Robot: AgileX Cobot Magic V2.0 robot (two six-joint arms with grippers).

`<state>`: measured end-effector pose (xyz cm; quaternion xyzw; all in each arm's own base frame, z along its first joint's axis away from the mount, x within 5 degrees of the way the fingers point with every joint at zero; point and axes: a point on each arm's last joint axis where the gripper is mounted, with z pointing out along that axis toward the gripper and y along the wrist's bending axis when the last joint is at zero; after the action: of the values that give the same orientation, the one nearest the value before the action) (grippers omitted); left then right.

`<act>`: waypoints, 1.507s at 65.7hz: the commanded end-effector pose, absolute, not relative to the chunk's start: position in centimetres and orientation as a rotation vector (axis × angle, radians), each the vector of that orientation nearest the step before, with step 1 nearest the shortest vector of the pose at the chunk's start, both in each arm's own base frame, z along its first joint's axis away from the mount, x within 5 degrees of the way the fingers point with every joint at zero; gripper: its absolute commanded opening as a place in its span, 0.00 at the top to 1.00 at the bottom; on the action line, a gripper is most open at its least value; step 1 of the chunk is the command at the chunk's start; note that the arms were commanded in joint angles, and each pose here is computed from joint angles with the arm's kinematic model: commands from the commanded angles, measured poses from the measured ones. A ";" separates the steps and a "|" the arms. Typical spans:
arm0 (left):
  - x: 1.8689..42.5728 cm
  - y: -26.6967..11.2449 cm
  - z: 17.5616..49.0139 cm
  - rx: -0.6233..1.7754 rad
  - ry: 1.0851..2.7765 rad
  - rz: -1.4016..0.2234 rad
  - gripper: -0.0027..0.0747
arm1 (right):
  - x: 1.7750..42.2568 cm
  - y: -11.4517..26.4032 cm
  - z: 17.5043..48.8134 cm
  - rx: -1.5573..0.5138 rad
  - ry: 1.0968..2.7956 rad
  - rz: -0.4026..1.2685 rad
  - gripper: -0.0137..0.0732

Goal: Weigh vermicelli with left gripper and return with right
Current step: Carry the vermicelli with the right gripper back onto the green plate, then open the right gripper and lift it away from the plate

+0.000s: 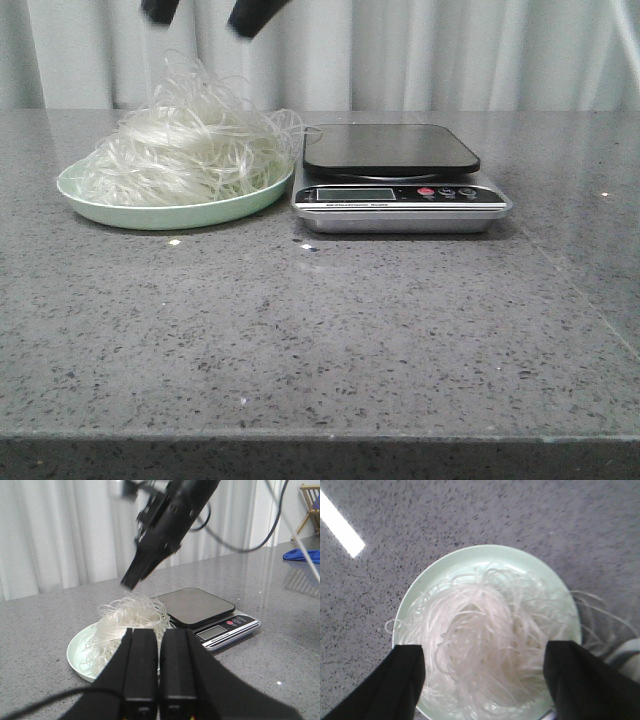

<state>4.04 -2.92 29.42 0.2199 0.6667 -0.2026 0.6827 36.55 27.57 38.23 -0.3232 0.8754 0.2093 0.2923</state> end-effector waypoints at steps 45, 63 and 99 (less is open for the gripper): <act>4.0 -2.8 30.8 0.461 1.409 -0.475 0.80 | 23.6 12.8 48.1 -0.535 2.019 0.474 0.15; 4.0 -2.8 30.8 0.461 1.409 -0.475 0.80 | 15.7 8.6 42.9 -0.451 1.898 0.463 0.15; 4.0 -2.8 30.8 0.461 1.409 -0.475 0.80 | 5.4 3.1 32.1 -0.316 1.563 0.468 0.15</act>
<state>4.04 -2.92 29.42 0.2199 0.6667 -0.2026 0.6827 6.07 3.78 30.84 -0.1626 0.7519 0.2006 0.6066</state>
